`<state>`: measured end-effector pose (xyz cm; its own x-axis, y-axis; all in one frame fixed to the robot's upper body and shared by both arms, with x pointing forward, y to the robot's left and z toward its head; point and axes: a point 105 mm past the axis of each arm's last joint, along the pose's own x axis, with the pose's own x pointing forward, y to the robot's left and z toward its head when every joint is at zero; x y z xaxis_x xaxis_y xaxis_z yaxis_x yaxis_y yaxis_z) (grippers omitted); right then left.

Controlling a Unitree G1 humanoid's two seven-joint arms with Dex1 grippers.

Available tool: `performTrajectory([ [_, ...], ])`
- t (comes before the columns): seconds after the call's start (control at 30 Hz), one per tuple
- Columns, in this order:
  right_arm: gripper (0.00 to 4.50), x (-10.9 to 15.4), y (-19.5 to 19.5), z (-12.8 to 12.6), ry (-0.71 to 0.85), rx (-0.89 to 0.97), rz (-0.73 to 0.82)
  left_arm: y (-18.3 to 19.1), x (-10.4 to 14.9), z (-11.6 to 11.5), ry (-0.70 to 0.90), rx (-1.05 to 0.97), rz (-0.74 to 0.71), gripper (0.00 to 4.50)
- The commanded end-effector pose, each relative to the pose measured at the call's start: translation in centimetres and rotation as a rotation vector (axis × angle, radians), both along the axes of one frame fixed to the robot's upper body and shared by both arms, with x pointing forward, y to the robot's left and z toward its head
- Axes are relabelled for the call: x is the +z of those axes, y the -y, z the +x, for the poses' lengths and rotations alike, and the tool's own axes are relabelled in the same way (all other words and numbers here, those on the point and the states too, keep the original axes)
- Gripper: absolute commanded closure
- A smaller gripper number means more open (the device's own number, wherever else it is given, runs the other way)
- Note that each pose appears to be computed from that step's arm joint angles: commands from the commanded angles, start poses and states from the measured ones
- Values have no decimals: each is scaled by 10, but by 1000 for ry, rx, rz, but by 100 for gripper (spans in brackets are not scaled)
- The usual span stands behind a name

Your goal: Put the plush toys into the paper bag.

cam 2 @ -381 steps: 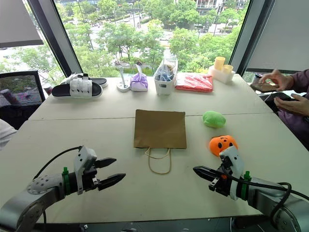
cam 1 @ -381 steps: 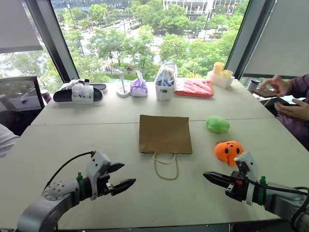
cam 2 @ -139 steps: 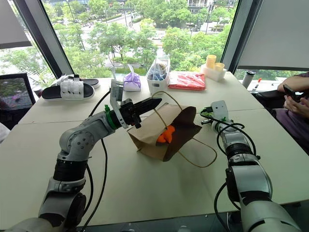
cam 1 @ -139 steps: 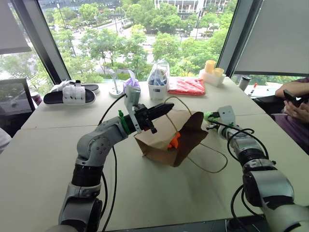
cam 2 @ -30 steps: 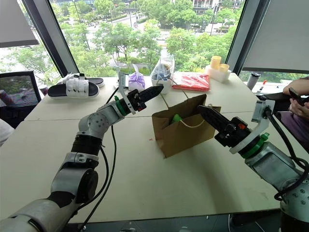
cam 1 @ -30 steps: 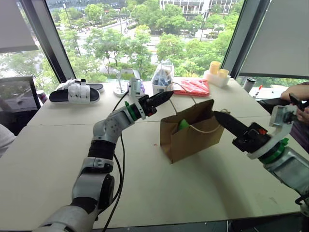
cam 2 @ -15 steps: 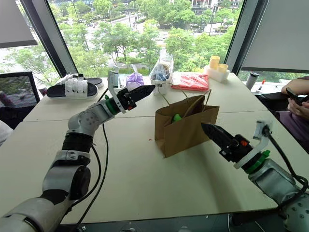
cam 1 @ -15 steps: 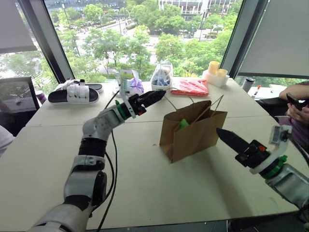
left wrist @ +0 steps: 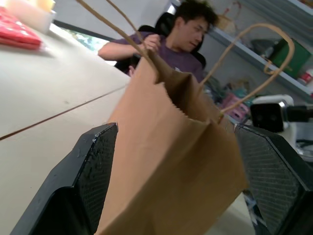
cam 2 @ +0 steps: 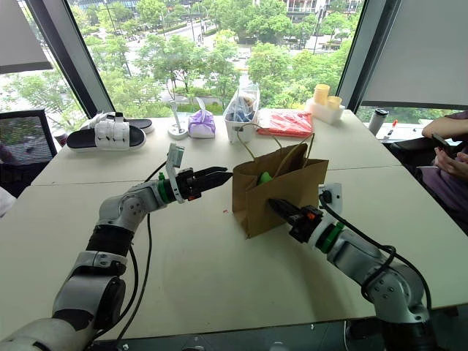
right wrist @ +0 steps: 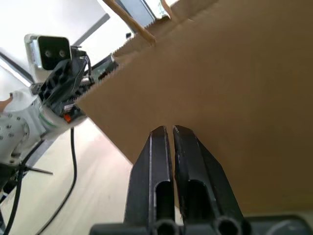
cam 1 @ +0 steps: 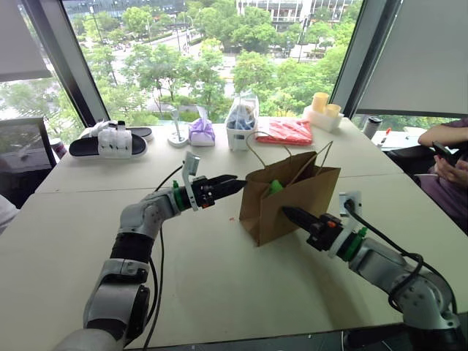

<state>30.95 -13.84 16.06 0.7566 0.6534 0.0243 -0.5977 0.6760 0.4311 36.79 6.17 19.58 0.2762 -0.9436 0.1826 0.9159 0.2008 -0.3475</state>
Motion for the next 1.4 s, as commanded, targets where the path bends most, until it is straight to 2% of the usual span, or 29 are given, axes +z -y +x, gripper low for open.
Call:
performTrajectory([
  [0.03,448,3,-1,8,27,-21,-2,5,12,-16,63,-82,-1,63],
  [0.2,448,3,-4,11,31,-15,3,10,7,-32,92,-133,37,63],
  [0.4,448,3,-5,11,31,-12,-9,24,-9,-30,175,-72,147,63],
  [0.8,448,2,-6,6,21,-23,8,52,-13,-10,202,56,149,63],
  [0.93,450,-4,-2,0,-1,-35,7,58,-14,-5,211,82,154,180],
  [1.1,450,-8,4,-19,-29,-19,30,60,-11,-2,227,88,157,427],
  [1.13,450,-12,6,-24,-42,-16,21,60,-10,-2,228,87,155,445],
  [1.27,450,-20,17,-36,-77,-39,9,58,-6,1,226,74,149,445],
  [1.4,450,-22,32,-42,-95,-103,39,54,10,-4,203,-13,75,445],
])
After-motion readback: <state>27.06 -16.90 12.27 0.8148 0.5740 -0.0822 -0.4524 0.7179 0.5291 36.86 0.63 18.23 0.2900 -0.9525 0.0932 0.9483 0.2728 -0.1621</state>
